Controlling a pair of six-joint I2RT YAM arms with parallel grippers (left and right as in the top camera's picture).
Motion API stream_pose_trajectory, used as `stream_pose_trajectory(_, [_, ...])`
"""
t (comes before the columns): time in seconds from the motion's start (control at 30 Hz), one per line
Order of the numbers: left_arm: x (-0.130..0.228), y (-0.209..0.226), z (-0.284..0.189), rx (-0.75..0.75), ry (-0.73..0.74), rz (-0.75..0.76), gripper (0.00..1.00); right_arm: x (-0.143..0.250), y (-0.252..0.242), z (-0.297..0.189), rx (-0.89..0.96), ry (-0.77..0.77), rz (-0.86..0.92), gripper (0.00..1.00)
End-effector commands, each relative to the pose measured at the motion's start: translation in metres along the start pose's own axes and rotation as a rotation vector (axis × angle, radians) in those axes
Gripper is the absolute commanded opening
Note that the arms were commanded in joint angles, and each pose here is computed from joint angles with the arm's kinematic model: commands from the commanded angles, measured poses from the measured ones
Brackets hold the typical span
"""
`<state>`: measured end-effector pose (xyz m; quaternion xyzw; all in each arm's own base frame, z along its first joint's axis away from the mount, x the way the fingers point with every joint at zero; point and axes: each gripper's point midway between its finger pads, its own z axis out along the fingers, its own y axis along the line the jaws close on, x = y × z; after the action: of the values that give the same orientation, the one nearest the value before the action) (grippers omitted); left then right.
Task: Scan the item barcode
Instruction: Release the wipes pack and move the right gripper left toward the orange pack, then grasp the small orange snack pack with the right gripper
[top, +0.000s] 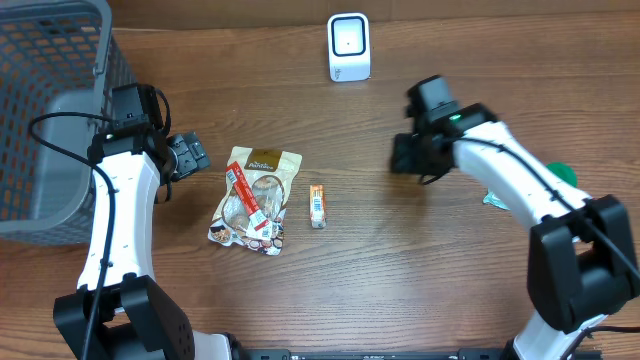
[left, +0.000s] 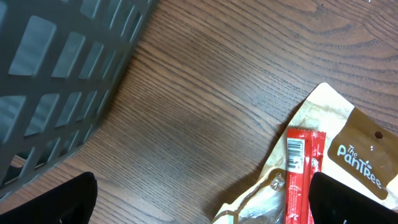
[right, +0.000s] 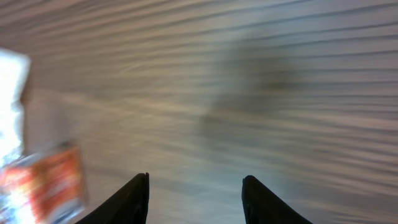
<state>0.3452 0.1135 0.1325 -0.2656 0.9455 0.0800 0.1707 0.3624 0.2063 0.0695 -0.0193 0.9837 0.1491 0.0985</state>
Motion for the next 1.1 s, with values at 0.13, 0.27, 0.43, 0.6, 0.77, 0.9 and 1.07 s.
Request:
stream_pose_trajectory(0.13, [-0.003, 0.001, -0.004, -0.009, -0.016, 0.011, 1.0, 0.015, 0.078, 0.004, -0.038, -0.088, -0.067, 0.5])
stream_pose_trajectory(0.27, [-0.003, 0.001, -0.004, -0.009, -0.016, 0.011, 1.0, 0.016, 0.098, 0.005, 0.034, -0.2, -0.099, 0.55])
stream_pose_trajectory(0.43, [-0.003, 0.001, -0.004, -0.009, -0.016, 0.011, 1.0, 0.025, 0.128, 0.006, -0.01, -0.241, -0.128, 0.57])
stream_pose_trajectory(0.6, [-0.003, 0.001, -0.004, -0.009, -0.016, 0.011, 1.0, 0.03, 0.135, 0.011, 0.023, -0.31, -0.122, 0.57])
stream_pose_trajectory(0.77, [-0.003, 0.001, -0.004, -0.009, -0.016, 0.011, 1.0, 0.04, 0.143, 0.018, 0.018, -0.31, -0.151, 0.54])
stream_pose_trajectory(0.9, [-0.003, 0.001, -0.004, -0.009, -0.016, 0.011, 1.0, 0.042, 0.14, 0.026, 0.044, -0.306, -0.155, 0.54])
stream_pose_trajectory(1.07, [-0.003, 0.001, -0.004, -0.009, -0.016, 0.011, 1.0, 0.052, 0.134, 0.049, 0.066, -0.252, -0.163, 0.52])
